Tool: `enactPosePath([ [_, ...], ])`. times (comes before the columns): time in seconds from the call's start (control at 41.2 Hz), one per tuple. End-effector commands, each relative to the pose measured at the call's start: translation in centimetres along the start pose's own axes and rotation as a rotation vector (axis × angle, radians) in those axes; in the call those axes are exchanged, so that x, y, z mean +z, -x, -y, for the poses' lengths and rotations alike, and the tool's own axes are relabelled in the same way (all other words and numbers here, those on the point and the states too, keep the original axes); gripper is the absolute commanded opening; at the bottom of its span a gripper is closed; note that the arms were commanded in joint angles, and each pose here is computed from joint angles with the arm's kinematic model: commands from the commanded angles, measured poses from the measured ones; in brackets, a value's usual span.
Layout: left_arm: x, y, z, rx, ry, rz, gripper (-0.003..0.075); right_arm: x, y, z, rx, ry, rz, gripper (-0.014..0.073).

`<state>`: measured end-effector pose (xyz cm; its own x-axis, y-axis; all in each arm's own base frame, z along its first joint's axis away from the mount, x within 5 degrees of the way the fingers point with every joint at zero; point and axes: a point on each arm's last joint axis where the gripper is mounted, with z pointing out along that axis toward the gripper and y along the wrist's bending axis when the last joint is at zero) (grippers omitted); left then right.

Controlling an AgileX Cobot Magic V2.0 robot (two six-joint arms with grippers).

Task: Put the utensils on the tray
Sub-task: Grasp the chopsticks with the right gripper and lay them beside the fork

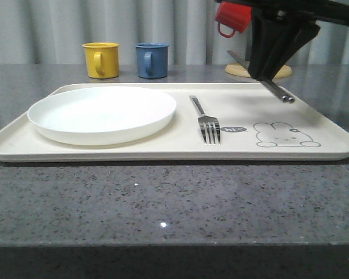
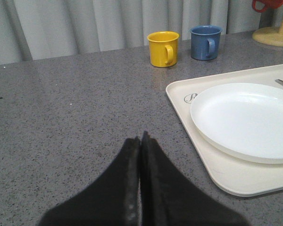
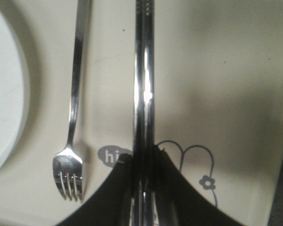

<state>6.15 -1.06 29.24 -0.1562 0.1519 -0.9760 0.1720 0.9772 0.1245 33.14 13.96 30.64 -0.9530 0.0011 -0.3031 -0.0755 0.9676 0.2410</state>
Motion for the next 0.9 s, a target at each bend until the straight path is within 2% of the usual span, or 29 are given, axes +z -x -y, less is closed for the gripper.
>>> enactPosePath([
  [0.0,-0.2,1.6,-0.3,-0.023,0.020,0.101,-0.0018,-1.2,0.7,-0.4,0.020,0.023,0.061,0.0058],
  [0.34,-0.2,1.6,-0.3,-0.023,0.020,0.101,-0.0018,1.6,1.4,-0.3,0.051,0.009,0.032,0.0058],
  [0.486,-0.2,1.6,-0.3,-0.023,0.020,0.101,-0.0018,2.2,1.5,-0.2,0.055,0.003,0.018,0.0085],
  [0.705,-0.2,1.6,-0.3,-0.023,0.020,0.101,-0.0018,2.9,1.4,-0.1,0.062,0.001,-0.005,0.0226],
  [0.875,-0.2,1.6,-0.3,-0.023,0.020,0.101,-0.0018,1.4,1.7,-0.4,0.048,0.001,0.022,0.0365],
])
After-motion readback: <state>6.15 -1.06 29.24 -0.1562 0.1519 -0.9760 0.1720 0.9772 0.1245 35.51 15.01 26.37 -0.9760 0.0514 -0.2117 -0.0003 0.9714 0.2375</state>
